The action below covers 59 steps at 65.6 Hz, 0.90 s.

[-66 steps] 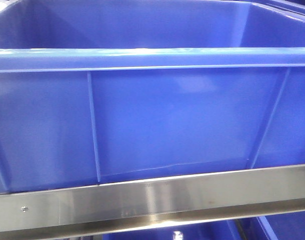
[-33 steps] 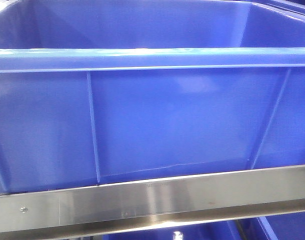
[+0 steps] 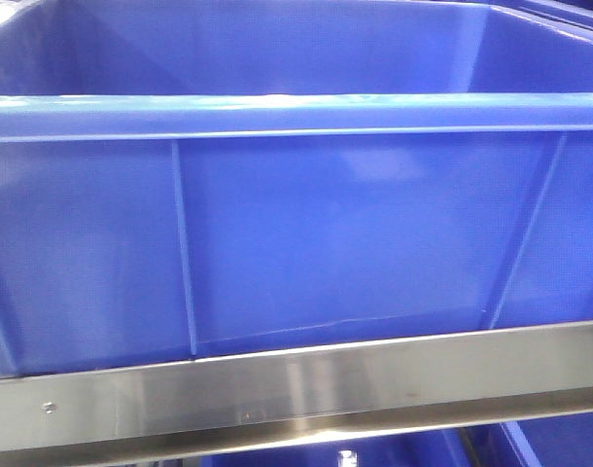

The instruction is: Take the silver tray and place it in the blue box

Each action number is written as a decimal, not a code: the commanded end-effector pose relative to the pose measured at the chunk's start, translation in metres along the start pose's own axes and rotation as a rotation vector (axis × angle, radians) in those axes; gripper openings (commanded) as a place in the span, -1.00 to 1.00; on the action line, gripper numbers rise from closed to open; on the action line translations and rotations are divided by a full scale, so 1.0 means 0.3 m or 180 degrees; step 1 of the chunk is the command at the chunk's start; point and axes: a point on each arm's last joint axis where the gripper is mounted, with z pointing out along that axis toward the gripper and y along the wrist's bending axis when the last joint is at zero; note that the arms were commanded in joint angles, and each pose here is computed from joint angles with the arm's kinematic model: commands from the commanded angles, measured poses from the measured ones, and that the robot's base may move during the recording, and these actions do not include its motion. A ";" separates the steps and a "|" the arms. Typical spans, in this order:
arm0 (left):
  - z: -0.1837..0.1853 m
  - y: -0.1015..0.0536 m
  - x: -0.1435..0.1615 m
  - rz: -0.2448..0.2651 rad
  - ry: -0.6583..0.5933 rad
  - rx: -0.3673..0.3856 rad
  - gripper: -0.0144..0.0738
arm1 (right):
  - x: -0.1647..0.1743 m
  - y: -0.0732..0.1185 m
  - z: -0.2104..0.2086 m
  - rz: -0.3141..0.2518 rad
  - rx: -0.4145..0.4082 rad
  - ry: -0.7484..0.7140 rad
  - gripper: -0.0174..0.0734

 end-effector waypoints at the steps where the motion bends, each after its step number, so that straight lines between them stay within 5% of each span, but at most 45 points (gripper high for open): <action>1: -0.029 0.000 -0.050 0.0009 -0.0572 0.0016 -0.91 | -0.046 0.009 -0.011 -0.0047 -0.0060 -0.0302 -0.49; 14: -0.047 0.061 0.016 0.0290 -0.1635 -0.0490 -0.91 | -0.046 0.009 -0.011 -0.0047 -0.0060 -0.0302 -0.49; 24: -0.058 0.108 0.137 0.0225 -0.2223 -0.1109 -0.91 | -0.046 0.009 -0.011 -0.0047 -0.0060 -0.0302 -0.49; 39: 0.000 0.173 0.285 0.0074 -0.2281 -0.1800 -0.91 | -0.045 0.008 -0.011 -0.0047 -0.0058 -0.0294 -0.49; 59: 0.065 0.221 0.366 0.0074 -0.2401 -0.1930 -0.91 | -0.045 0.009 -0.011 -0.0047 -0.0059 -0.0295 -0.49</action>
